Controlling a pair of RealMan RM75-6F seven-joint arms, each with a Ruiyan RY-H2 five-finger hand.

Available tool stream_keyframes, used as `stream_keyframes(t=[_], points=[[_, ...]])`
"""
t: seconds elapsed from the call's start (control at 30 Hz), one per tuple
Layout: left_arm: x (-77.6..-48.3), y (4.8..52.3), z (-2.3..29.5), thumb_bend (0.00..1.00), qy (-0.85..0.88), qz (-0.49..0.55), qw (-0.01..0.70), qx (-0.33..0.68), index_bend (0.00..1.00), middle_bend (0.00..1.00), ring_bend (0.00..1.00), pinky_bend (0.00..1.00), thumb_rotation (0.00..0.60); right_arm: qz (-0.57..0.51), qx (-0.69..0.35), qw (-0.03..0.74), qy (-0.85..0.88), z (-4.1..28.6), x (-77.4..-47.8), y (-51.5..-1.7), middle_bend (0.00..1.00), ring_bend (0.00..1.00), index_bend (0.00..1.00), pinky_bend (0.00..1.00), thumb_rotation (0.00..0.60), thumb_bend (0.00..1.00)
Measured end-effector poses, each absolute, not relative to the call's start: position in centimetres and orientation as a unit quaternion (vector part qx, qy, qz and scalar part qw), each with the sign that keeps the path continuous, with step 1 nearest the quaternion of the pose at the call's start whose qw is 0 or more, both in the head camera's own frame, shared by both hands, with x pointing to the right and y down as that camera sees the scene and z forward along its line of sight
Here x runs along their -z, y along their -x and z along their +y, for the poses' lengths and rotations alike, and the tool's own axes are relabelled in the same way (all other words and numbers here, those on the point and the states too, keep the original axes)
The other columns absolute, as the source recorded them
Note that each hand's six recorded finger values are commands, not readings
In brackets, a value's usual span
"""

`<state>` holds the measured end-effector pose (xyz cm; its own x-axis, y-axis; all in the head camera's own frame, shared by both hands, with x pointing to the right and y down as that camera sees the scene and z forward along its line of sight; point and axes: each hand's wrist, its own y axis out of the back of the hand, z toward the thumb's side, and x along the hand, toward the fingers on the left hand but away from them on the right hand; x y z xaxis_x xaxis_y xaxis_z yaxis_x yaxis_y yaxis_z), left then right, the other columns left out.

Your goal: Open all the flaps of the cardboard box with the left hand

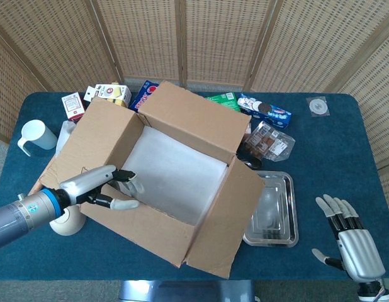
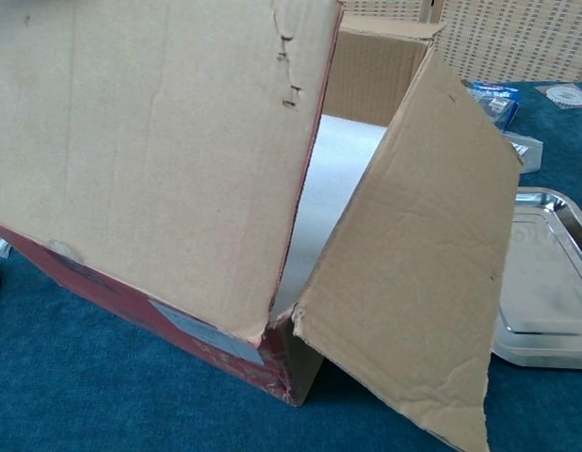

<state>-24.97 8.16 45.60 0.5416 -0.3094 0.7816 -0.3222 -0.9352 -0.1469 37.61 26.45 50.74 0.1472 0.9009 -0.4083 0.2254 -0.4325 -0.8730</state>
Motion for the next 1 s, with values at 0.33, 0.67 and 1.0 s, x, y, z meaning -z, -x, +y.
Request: stream_keyframes(t=[0.33, 0.67, 1.0], points=[[-44.2, 27.0, 7.6, 0.00, -0.892, -0.161, 0.019, -0.421, 0.36, 0.44, 0.31, 0.43, 0.247, -0.411, -0.507, 0.333, 0.680, 26.5, -51.0, -37.5, 0.00, 0.00, 0.00, 0.00, 0.600, 0.00], [-43.4, 27.9, 7.5, 0.00, -0.903, -0.160, 0.034, -0.398, 0.35, 0.44, 0.31, 0.43, 0.252, -0.412, -0.507, 0.333, 0.680, 26.4, -51.0, -37.5, 0.00, 0.00, 0.00, 0.00, 0.600, 0.00], [-43.3, 29.1, 8.5, 0.00, -0.900, -0.133, 0.050, -0.412, 0.35, 0.43, 0.31, 0.43, 0.250, -0.413, -0.505, 0.335, 0.680, 26.4, -50.9, -37.5, 0.00, 0.00, 0.00, 0.00, 0.600, 0.00]])
